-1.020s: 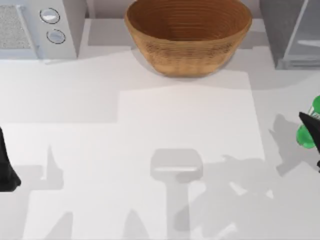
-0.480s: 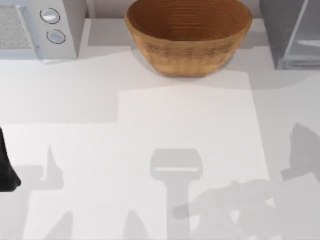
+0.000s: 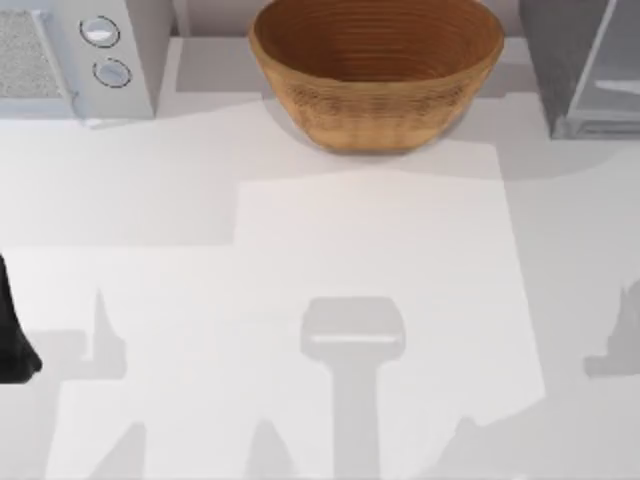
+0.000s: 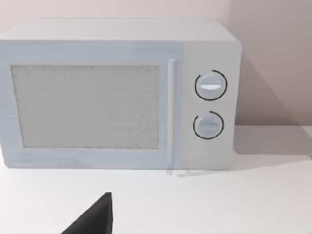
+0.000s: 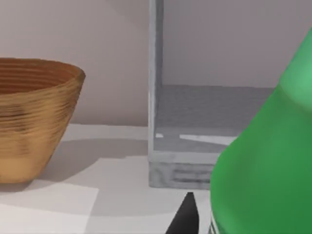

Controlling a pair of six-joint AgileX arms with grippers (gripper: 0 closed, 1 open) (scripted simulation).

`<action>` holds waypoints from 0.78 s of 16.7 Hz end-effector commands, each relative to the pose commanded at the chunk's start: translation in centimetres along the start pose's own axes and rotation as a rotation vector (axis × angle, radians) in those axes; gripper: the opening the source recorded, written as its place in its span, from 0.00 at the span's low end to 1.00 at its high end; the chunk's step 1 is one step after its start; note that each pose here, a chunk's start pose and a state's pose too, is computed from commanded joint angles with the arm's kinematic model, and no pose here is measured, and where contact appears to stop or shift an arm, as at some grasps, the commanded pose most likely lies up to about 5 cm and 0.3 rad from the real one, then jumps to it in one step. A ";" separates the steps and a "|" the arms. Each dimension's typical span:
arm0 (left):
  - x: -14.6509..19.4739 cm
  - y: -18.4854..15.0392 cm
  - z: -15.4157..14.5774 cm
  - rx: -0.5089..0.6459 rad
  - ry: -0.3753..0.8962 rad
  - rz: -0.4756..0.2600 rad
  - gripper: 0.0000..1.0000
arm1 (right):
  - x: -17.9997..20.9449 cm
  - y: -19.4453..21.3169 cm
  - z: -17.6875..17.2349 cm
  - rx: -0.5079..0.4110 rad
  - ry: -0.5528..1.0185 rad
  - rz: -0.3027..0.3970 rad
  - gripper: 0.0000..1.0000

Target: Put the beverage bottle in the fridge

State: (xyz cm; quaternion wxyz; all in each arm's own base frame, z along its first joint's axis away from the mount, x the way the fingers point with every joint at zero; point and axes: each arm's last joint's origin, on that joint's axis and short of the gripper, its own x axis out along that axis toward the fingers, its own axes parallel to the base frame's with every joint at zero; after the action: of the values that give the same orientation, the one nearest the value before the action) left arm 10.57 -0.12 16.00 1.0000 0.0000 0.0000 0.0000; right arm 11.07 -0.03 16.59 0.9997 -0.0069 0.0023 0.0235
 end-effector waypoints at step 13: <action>0.0 0.0 0.0 0.000 0.000 0.000 1.00 | -0.2 -0.2 1.9 0.014 -0.053 -0.039 0.01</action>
State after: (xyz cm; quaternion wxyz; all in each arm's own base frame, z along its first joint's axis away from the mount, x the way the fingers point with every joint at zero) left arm 10.57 -0.12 16.00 1.0000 0.0000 0.0000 0.0000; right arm 10.90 -0.22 18.46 0.9997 0.0005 -0.0241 0.0040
